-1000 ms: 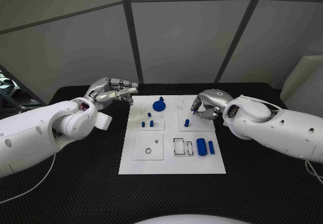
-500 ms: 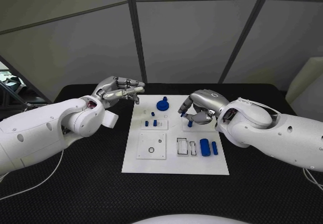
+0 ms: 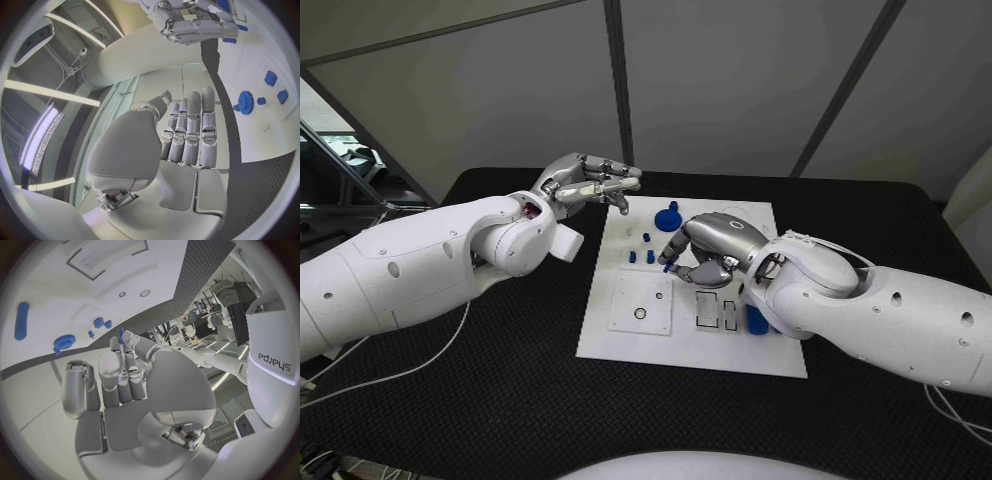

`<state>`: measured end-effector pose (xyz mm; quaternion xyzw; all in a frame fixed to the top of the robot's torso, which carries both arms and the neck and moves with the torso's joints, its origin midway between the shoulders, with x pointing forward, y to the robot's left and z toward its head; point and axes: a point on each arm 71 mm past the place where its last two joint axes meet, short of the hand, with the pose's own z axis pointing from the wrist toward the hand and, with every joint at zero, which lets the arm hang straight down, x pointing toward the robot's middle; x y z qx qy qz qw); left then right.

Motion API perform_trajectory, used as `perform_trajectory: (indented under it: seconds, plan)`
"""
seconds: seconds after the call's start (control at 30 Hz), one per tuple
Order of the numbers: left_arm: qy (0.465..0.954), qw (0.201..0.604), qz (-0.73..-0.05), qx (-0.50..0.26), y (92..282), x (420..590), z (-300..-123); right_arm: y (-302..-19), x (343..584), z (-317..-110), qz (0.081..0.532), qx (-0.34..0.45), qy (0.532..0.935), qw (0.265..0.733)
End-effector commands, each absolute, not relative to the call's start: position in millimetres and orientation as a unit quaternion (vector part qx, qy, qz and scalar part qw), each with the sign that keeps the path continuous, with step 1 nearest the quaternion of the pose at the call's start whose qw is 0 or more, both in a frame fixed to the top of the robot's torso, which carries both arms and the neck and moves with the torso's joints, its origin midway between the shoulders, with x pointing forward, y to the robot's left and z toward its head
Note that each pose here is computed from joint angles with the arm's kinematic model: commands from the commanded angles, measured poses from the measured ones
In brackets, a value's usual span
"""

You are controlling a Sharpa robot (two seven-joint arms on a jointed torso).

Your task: Assemble the parts on the task board

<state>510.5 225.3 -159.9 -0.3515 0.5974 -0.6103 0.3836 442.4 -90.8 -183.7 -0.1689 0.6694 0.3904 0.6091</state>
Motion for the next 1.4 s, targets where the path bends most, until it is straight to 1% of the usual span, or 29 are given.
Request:
perform_trajectory:
  seconds: [0.03,0.17,0.37,0.83,1.4]
  plan:
    - [0.594,0.379,-0.618,-0.349,222.2,510.9,-157.9,-85.1,440.3,-192.8,0.392,-0.184,0.676,0.596]
    - [0.595,0.377,-0.619,-0.348,220.1,511.1,-157.9,-80.1,439.7,-203.7,0.387,-0.190,0.683,0.589]
    - [0.595,0.376,-0.620,-0.347,218.8,511.3,-158.0,-77.0,440.7,-210.1,0.381,-0.192,0.688,0.587]
    - [0.596,0.374,-0.621,-0.346,217.0,511.4,-158.2,-74.2,441.8,-217.9,0.370,-0.200,0.698,0.580]
    - [0.597,0.372,-0.621,-0.346,217.3,511.3,-158.2,-72.1,442.8,-221.7,0.364,-0.205,0.702,0.576]
